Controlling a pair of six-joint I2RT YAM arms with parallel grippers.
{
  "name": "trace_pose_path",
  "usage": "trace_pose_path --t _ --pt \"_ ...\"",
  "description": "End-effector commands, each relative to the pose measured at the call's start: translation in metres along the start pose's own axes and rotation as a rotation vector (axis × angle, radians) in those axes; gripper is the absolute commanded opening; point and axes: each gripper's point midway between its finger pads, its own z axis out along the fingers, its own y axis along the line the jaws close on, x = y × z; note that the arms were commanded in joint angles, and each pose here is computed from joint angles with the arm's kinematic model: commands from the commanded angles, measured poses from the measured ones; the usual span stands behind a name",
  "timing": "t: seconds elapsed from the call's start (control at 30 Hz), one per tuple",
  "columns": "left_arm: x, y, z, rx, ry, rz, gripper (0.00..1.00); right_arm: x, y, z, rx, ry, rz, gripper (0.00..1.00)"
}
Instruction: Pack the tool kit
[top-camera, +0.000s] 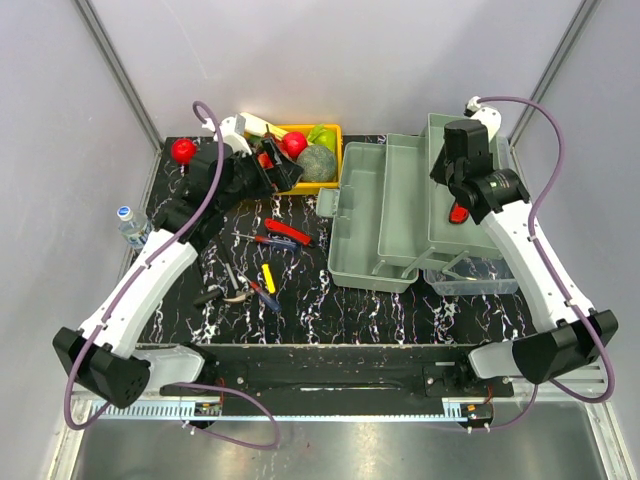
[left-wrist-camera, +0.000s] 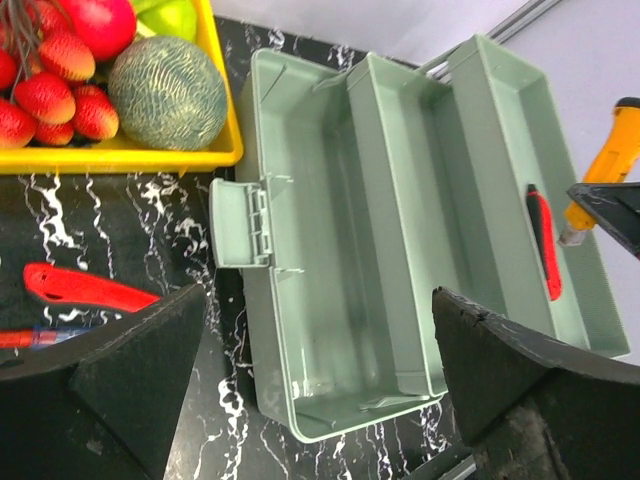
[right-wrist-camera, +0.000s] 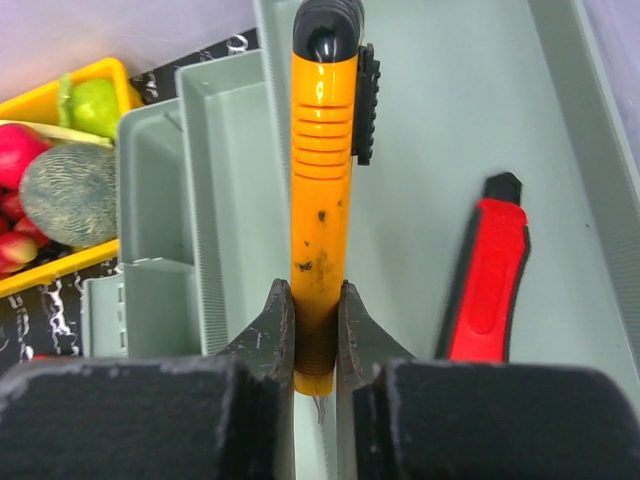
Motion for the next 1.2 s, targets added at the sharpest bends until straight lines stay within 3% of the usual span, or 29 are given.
trace_pose_path --t 0.0,0.17,0.4,0.47,0.6,0.67,0.93,1.17 --pt "-0.006 0.003 -0.003 -0.028 -0.002 -0.024 0.99 -0.004 -0.024 0.004 0.11 -0.027 0.055 0.0" --pt "-0.001 0.011 0.0 -0.048 0.015 -0.041 0.99 0.017 -0.035 0.01 0.134 0.024 0.028 0.02" --pt "0.005 0.018 0.008 -0.066 0.041 -0.056 0.99 0.042 -0.041 0.016 0.16 0.106 0.004 0.11" --pt "0.004 0.021 0.009 -0.077 0.041 -0.063 0.99 0.041 -0.042 0.015 0.167 0.104 0.006 0.21" --pt "0.009 0.027 0.013 -0.102 0.056 -0.074 0.99 0.037 -0.044 0.011 0.176 0.097 0.003 0.52" --pt "0.012 0.033 0.016 -0.122 0.068 -0.079 0.99 0.033 -0.043 0.01 0.17 0.09 0.005 0.57" --pt "0.03 0.069 0.031 -0.263 0.144 -0.108 0.99 -0.003 -0.031 -0.014 0.095 0.014 0.045 0.59" --pt "0.07 0.125 0.063 -0.476 0.208 -0.244 0.99 -0.037 0.004 -0.05 -0.148 -0.073 0.085 0.6"
